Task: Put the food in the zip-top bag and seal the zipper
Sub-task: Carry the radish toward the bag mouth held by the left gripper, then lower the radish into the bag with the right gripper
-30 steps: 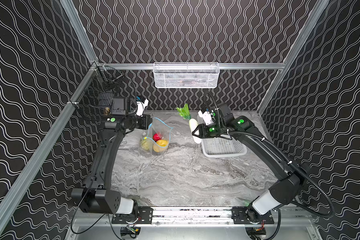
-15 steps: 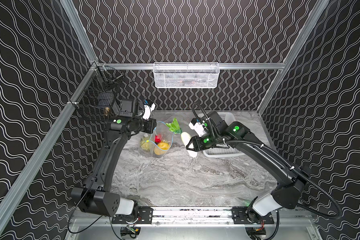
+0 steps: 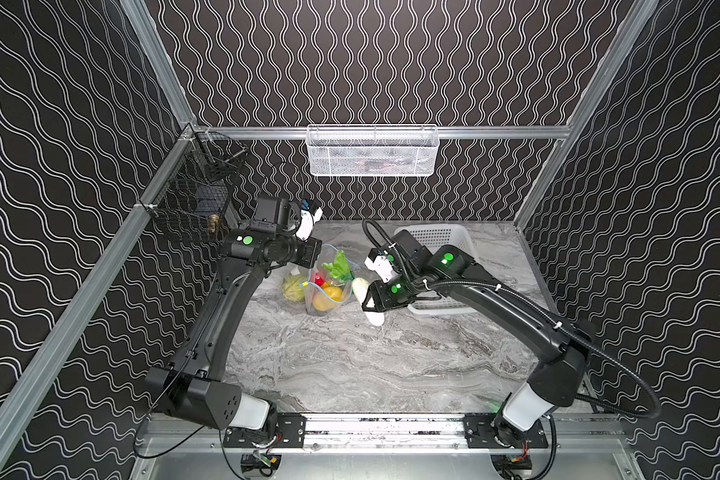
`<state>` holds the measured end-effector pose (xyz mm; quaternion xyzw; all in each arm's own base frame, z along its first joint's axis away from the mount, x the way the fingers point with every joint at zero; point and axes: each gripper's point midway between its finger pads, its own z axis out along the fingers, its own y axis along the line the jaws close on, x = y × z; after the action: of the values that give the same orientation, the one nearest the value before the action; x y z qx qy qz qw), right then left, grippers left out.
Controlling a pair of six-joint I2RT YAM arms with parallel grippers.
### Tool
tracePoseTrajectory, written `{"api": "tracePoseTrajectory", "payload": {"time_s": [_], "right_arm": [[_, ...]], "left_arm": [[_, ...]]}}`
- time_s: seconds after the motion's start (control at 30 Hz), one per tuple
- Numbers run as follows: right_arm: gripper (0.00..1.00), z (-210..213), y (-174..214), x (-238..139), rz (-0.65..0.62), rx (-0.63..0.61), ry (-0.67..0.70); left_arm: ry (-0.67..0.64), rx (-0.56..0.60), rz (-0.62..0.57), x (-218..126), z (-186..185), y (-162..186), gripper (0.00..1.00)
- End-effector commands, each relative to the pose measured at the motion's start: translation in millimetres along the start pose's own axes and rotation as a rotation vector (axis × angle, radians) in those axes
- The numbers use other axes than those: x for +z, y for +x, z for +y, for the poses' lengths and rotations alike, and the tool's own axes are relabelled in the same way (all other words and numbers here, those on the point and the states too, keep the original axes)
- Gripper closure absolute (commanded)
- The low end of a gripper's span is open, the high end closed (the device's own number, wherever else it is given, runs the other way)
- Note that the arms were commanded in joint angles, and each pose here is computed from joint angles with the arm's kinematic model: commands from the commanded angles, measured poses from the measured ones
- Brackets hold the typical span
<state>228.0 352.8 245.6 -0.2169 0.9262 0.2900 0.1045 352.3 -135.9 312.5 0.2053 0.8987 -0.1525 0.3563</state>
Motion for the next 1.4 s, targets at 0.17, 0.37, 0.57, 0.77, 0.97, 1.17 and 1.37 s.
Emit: {"api": "tracePoseTrajectory", "payload": {"time_s": [0.17,0.37,0.57,0.77,0.97,1.17,1.37], "right_arm": [[1.0,8.4,-10.8,21.1,0.028,0.023,-0.039],[1.0,13.1,-27.2,30.9,0.027,0.025,-0.041],[1.0,20.3,-49.6,32.8,-0.028,0.065,-0.084],[1.0,15.4,-75.5,45.4,-0.099,0.147,-0.136],[1.0,19.9,-99.4,46.9,-0.227,0.206,-0.225],[1.0,17.6,-120.3,58.1,-0.316,0.263,-0.257],[1.0,13.3,-141.4,61.1,-0.421,0.279,-0.243]], "left_arm": [[0.056,0.016,0.006,-4.3,-15.8,16.4,1.0],[0.074,0.033,0.023,-5.3,-23.5,25.6,1.0],[0.099,0.036,0.032,-1.9,-31.3,26.4,1.0],[0.139,0.024,0.047,3.2,-40.1,26.0,1.0],[0.138,0.007,0.053,6.6,-40.9,23.2,1.0],[0.153,-0.013,0.055,5.2,-43.6,21.6,1.0],[0.171,-0.071,0.035,2.0,-40.3,20.1,1.0]]}}
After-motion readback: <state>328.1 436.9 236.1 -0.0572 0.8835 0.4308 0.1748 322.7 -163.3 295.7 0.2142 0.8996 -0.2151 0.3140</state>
